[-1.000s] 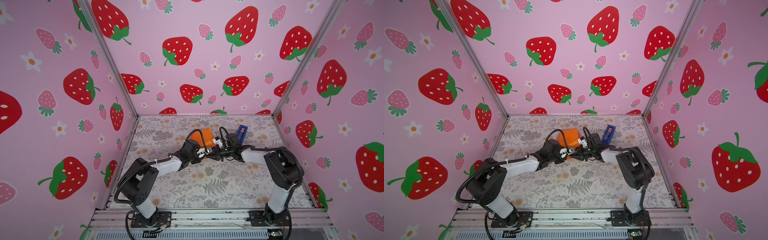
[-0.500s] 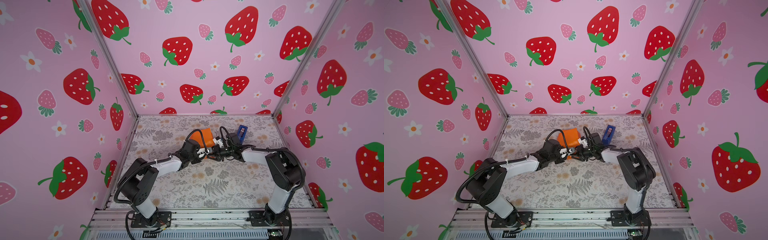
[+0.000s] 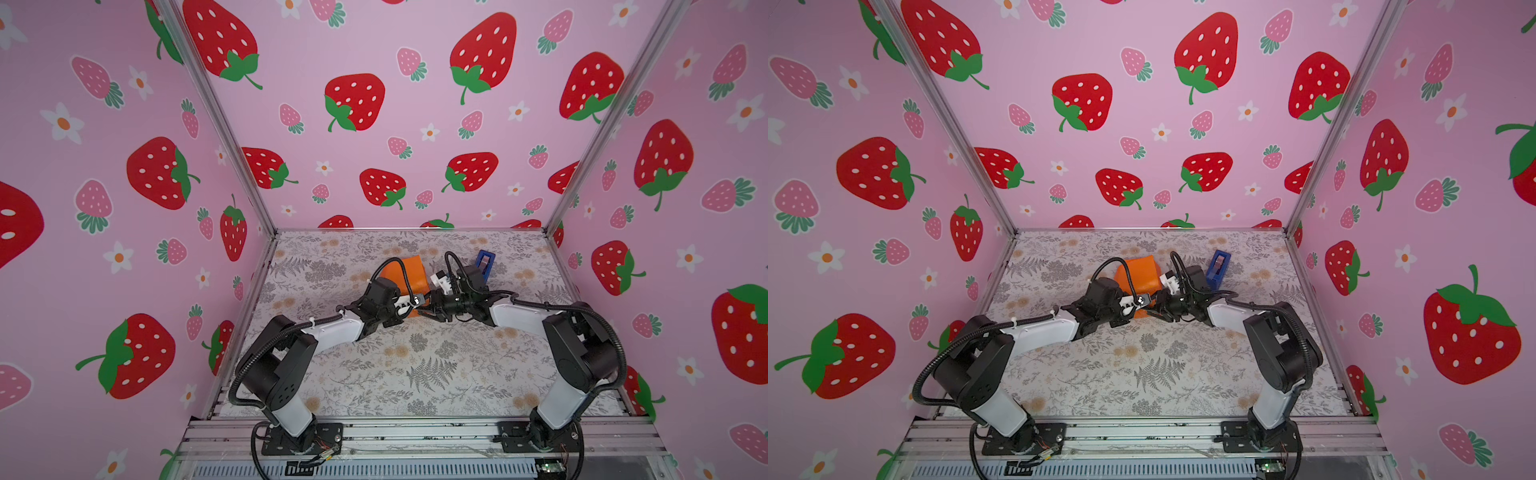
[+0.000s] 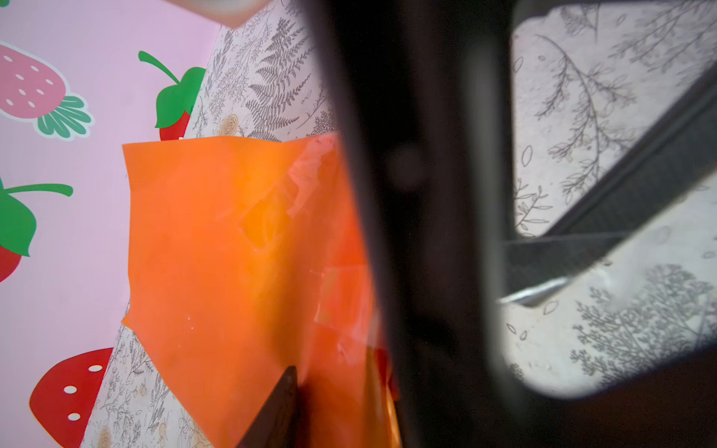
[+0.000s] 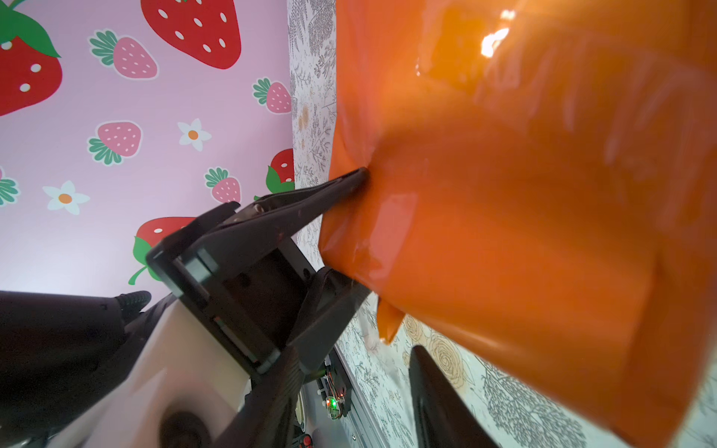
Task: Wrap a gift box in wrapping paper
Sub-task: Stick the wrapping paper to the gift box.
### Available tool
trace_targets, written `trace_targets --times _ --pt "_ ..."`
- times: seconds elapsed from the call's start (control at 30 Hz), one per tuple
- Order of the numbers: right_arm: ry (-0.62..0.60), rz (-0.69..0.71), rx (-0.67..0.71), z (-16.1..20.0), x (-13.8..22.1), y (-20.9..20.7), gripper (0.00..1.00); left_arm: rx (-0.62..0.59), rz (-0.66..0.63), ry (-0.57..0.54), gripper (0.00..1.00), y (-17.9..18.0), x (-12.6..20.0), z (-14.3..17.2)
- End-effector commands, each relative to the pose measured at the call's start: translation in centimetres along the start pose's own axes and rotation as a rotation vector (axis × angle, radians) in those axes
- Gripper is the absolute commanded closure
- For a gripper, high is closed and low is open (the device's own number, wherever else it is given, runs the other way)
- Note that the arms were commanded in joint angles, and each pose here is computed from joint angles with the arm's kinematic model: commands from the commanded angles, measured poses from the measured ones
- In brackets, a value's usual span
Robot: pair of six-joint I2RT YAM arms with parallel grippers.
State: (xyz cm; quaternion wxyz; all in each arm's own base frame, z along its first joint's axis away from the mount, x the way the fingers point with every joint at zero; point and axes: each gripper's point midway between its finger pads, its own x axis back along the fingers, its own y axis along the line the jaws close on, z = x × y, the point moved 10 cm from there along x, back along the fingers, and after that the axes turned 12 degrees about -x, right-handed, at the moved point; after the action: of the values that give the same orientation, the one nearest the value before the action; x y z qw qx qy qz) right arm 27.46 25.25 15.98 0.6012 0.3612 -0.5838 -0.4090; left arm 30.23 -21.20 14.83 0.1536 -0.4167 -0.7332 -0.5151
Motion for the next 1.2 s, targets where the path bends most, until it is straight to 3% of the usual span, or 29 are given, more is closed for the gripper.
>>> trace_targets --times 0.0,0.23,0.63,0.77,1.17 --pt "0.009 -0.070 0.097 0.7 0.0 1.0 0.51 0.012 0.192 0.117 0.61 -3.4 -1.0 2.3" --pt "0.001 -0.193 0.157 0.7 -1.1 0.8 0.51 0.008 0.195 0.114 0.62 -3.3 -0.9 2.2" --pt "-0.026 -0.228 0.122 0.3 -2.1 -0.5 0.49 0.009 0.199 0.116 0.62 -3.3 -1.0 2.2" --pt "-0.045 -0.227 0.125 -0.1 -2.3 -0.6 0.41 0.009 0.200 0.116 0.63 -3.3 -1.0 2.2" --pt "-0.127 -0.295 0.223 -1.0 -1.7 2.0 0.39 0.009 0.204 0.120 0.63 -3.4 -0.9 2.3"
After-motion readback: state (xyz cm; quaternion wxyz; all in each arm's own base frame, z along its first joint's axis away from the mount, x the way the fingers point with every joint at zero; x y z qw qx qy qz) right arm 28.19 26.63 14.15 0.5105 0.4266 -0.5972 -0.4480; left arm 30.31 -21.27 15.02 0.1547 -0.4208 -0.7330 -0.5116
